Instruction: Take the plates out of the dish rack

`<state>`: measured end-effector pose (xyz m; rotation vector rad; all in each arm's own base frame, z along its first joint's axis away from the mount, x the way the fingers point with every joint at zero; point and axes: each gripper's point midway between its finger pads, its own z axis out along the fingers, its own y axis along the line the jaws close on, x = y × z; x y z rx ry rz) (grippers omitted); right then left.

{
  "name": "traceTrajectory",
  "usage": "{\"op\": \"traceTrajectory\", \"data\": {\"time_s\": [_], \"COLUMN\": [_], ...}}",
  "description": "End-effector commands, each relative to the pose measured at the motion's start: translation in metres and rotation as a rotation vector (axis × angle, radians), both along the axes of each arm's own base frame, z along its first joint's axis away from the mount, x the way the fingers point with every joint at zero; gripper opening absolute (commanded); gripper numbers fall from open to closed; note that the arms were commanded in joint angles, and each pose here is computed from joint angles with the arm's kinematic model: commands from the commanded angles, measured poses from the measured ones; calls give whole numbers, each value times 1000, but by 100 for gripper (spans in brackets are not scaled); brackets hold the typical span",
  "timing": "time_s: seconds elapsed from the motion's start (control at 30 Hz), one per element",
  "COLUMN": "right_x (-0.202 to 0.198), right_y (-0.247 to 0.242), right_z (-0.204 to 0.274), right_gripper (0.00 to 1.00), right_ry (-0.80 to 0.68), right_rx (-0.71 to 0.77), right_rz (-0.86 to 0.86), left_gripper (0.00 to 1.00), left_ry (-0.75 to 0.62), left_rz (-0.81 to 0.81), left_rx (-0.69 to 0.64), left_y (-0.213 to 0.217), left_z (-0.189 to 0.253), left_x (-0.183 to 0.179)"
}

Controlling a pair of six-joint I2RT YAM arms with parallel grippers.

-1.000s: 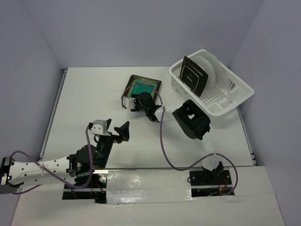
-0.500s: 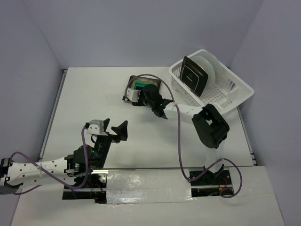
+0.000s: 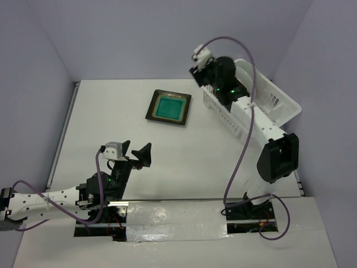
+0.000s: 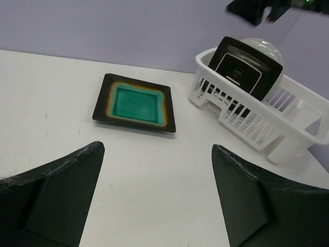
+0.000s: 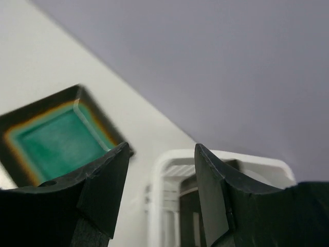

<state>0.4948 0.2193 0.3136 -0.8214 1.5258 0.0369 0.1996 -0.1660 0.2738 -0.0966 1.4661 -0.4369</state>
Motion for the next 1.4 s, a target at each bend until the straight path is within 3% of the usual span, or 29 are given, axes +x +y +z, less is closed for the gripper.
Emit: {"op": "traceTrajectory", "data": {"time_s": [0.0, 0.13, 0.4, 0.53, 0.73, 1.37], "right_x": [1, 12, 8, 14, 28, 34], "right_y": [-44, -82, -137, -152, -181, -197], "right_z": [59, 55, 58, 57, 20, -12], "right_gripper": [61, 59, 57, 56, 52, 57], "right_ry": [71, 142, 207, 226, 376, 418], "right_rx": [210, 205, 315, 294, 355, 358], "right_rz": [-26, -77, 16, -11, -17, -35], "left_gripper": [98, 98, 98, 98, 98, 98], "left_ry": [-11, -3, 4, 1, 3, 8], "left_rz": [-17, -24, -57, -77, -77, -86], "left_rx": [-27, 11, 55, 50, 57, 89], "left_y": [-7, -16, -31, -34, -36, -44], "left_z": [8, 8, 5, 5, 5, 1], "left_x": [0, 1, 2, 1, 1, 2]}}
